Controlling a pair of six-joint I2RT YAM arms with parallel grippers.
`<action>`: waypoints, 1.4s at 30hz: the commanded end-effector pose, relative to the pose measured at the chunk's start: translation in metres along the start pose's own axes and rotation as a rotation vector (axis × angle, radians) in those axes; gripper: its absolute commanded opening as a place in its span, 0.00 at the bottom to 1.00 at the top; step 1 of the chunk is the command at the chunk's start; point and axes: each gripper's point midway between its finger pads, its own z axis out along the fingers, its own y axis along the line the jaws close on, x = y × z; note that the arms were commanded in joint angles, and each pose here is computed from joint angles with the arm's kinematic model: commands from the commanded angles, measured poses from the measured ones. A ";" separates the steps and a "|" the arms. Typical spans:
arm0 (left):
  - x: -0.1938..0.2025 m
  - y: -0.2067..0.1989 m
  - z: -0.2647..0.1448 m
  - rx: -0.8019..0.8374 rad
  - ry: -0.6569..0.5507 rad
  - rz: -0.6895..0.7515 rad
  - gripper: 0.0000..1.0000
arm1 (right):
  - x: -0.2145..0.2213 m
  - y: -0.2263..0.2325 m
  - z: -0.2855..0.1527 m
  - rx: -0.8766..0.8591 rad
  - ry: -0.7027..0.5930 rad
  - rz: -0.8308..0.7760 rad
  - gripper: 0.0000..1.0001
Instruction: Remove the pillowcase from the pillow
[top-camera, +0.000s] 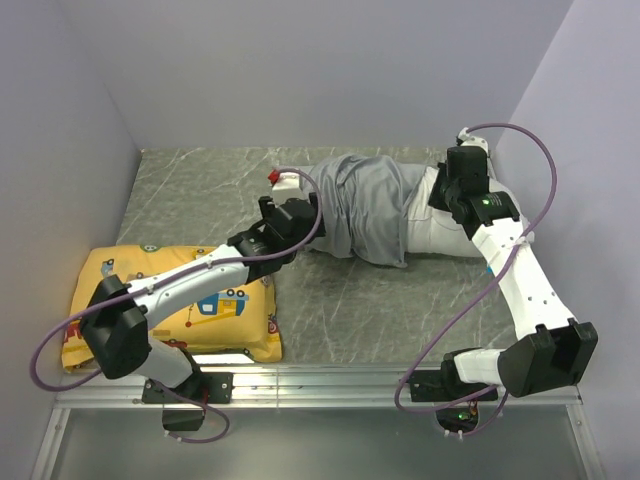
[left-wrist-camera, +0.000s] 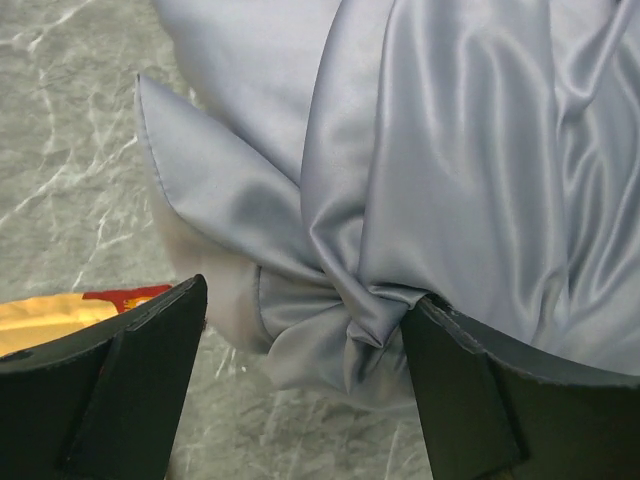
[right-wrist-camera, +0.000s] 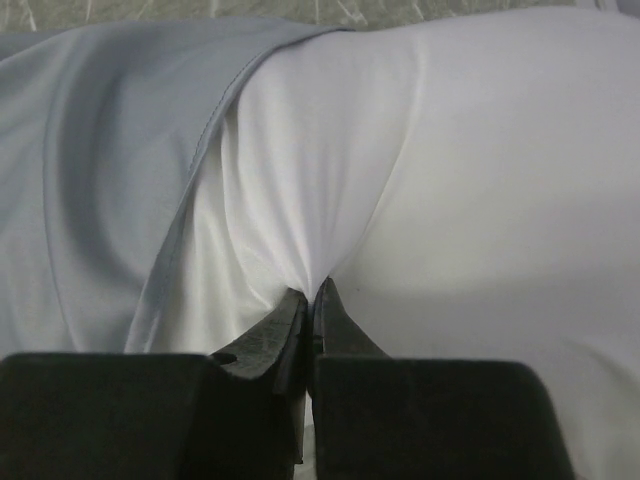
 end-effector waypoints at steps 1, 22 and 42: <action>-0.022 -0.045 -0.005 0.097 -0.058 -0.067 0.84 | -0.030 0.039 -0.020 -0.184 -0.101 0.037 0.00; -0.117 -0.061 -0.037 0.157 -0.186 0.041 0.98 | 0.230 0.091 -0.005 -0.515 0.219 0.235 0.00; -0.056 -0.119 0.095 0.199 0.023 0.296 0.94 | 0.299 0.079 0.015 -0.468 0.334 0.235 0.00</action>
